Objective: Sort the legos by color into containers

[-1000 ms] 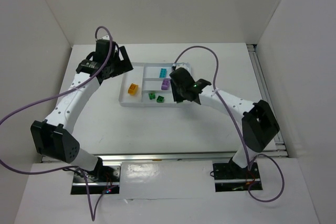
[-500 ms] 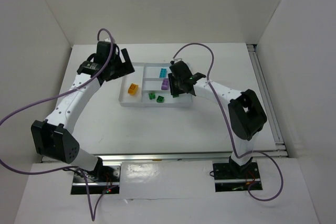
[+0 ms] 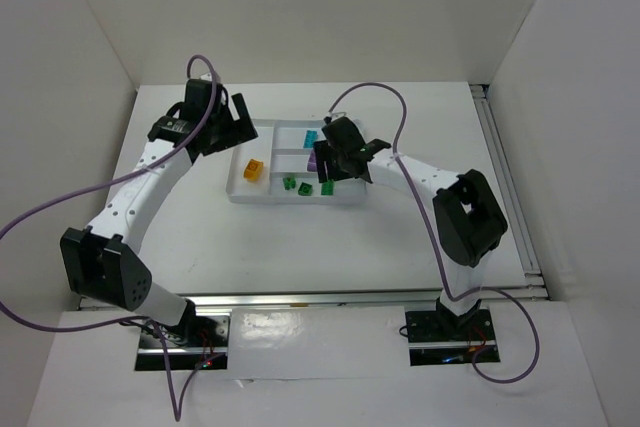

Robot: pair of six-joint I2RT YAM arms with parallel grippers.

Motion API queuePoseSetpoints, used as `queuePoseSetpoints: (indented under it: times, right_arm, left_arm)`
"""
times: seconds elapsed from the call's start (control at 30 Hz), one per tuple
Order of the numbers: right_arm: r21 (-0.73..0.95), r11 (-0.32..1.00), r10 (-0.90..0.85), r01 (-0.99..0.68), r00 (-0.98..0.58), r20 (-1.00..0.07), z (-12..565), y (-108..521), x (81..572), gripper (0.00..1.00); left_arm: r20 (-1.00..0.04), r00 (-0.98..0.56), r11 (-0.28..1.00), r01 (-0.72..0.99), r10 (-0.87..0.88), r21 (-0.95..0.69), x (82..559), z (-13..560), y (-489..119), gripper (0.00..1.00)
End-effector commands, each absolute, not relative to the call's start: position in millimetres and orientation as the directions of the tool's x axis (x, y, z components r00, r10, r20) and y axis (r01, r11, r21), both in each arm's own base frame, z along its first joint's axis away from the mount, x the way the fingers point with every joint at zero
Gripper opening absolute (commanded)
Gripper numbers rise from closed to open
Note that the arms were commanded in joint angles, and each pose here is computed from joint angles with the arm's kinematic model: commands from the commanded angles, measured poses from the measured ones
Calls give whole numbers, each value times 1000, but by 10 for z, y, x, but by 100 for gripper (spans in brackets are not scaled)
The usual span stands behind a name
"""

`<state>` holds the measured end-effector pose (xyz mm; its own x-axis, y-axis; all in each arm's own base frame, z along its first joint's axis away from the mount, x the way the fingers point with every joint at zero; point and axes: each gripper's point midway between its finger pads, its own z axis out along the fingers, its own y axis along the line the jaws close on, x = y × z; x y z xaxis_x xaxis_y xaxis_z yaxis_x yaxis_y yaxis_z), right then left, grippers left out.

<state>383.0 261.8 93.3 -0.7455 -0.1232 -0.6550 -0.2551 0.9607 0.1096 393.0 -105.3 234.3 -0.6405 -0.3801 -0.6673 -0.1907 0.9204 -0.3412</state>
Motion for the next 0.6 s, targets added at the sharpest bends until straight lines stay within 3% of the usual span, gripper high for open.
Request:
queuePoseSetpoints:
  times: [0.0, 0.2, 0.27, 0.3, 0.33, 0.4, 0.57]
  right_arm:
    - [114, 959, -95, -258, -678, -729, 1315, 2674, 3947, 71]
    - [111, 971, -48, -210, -634, -772, 1622, 2513, 3964, 71]
    - [115, 981, -7, -155, -625, -781, 1708, 2386, 3993, 77]
    - [77, 996, 29, -54, -601, -799, 1771, 2136, 4070, 92]
    - [84, 995, 104, 62, -590, -801, 1825, 1915, 4044, 100]
    - [34, 960, 181, 278, -522, -834, 1888, 1315, 4099, 100]
    - [74, 836, 343, 544, -413, -844, 1947, 403, 3843, 100]
  left_arm:
    - [-669, -642, 922, -180, -375, -343, 3967, 2317, -1055, 95]
    - [-672, -643, 925, -174, -366, -337, 3966, 2315, -1051, 95]
    - [-672, -643, 925, -174, -366, -337, 3966, 2315, -1051, 95]
    - [-678, -636, 924, -171, -368, -341, 3954, 2357, -1048, 95]
    - [-682, -638, 929, -163, -357, -333, 3953, 2355, -1044, 95]
    - [-696, -622, 930, -175, -359, -324, 3951, 2396, -999, 95]
    - [-730, -587, 936, -177, -349, -305, 3896, 2526, -914, 95]
